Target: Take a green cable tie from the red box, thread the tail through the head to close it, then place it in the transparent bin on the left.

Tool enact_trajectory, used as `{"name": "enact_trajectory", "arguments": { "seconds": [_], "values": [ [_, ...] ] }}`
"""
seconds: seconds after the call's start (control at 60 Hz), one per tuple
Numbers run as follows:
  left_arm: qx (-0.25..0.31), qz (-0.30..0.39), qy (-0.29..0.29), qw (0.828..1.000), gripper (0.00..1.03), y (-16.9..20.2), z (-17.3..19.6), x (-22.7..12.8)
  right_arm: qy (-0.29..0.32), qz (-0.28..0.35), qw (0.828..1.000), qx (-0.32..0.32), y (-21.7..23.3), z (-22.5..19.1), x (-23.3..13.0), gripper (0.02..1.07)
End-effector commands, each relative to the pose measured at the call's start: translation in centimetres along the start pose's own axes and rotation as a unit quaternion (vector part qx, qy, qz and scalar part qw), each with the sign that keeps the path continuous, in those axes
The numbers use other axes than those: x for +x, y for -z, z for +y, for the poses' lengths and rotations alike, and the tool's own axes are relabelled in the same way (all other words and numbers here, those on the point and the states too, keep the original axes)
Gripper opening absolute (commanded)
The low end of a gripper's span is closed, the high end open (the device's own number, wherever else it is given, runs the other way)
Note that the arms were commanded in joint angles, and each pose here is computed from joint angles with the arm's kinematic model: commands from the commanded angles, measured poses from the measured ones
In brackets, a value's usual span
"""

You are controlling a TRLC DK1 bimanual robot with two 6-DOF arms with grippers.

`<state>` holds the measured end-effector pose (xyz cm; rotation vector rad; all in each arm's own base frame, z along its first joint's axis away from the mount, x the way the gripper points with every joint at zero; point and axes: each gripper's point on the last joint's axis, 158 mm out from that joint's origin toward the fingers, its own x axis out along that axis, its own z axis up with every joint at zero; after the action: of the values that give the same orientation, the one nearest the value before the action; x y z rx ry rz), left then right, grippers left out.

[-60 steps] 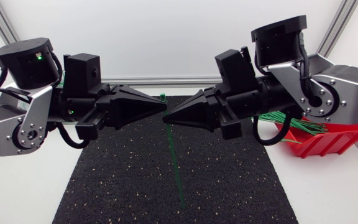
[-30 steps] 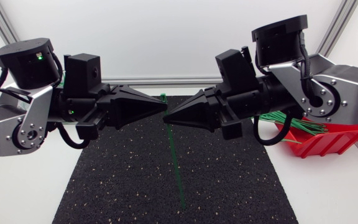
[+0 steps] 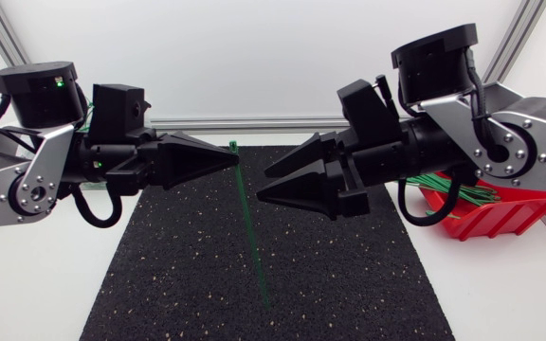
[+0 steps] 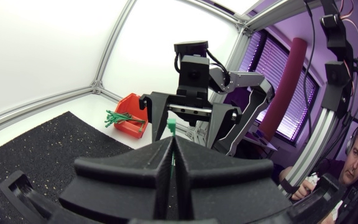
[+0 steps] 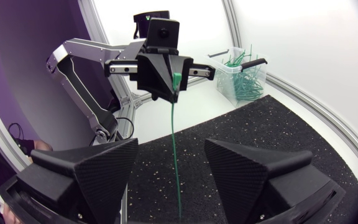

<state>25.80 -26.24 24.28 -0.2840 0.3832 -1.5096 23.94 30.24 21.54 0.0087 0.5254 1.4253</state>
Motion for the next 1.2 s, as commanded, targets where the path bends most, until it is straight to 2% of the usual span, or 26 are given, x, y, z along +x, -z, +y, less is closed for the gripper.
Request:
{"name": "enact_trajectory", "arguments": {
  "seconds": [0.0, 0.133, 0.4, 0.483, 0.617, 0.9, 1.033, 1.183],
  "values": [
    [0.007, -0.001, 0.003, 1.000, 0.03, -1.8, 0.1, -0.3, 0.010, 0.010, 1.000, -0.016, 1.1, 0.1, -0.3, 0.92],
    [-0.042, 0.013, 0.003, 0.999, 0.03, -2.4, 0.6, -0.1, 0.060, 0.045, 0.996, -0.045, 2.7, -1.4, -0.7, 1.00],
    [-0.107, 0.019, -0.020, 0.994, 0.03, -4.0, 3.1, -1.0, 0.134, 0.113, 0.981, -0.088, 5.4, -4.4, -1.6, 1.02],
    [-0.122, 0.020, -0.025, 0.992, 0.03, -4.5, 3.8, -1.2, 0.135, 0.136, 0.977, -0.098, 6.3, -4.6, -1.8, 1.02],
    [-0.182, 0.033, -0.021, 0.983, 0.03, -4.3, 4.9, -1.1, 0.157, 0.158, 0.969, -0.106, 6.8, -5.2, -2.2, 1.02],
    [-0.196, 0.037, -0.021, 0.980, 0.03, -5.0, 4.9, -1.0, 0.188, 0.165, 0.962, -0.109, 6.4, -5.7, -3.6, 1.02],
    [-0.205, 0.036, -0.026, 0.978, 0.03, -5.3, 5.2, -1.4, 0.182, 0.201, 0.956, -0.114, 7.9, -5.1, -2.8, 1.02],
    [-0.225, 0.041, -0.026, 0.973, 0.03, -4.7, 5.5, -1.3, 0.214, 0.197, 0.935, -0.201, 8.6, -5.3, -1.2, 1.02]
  ]
}}
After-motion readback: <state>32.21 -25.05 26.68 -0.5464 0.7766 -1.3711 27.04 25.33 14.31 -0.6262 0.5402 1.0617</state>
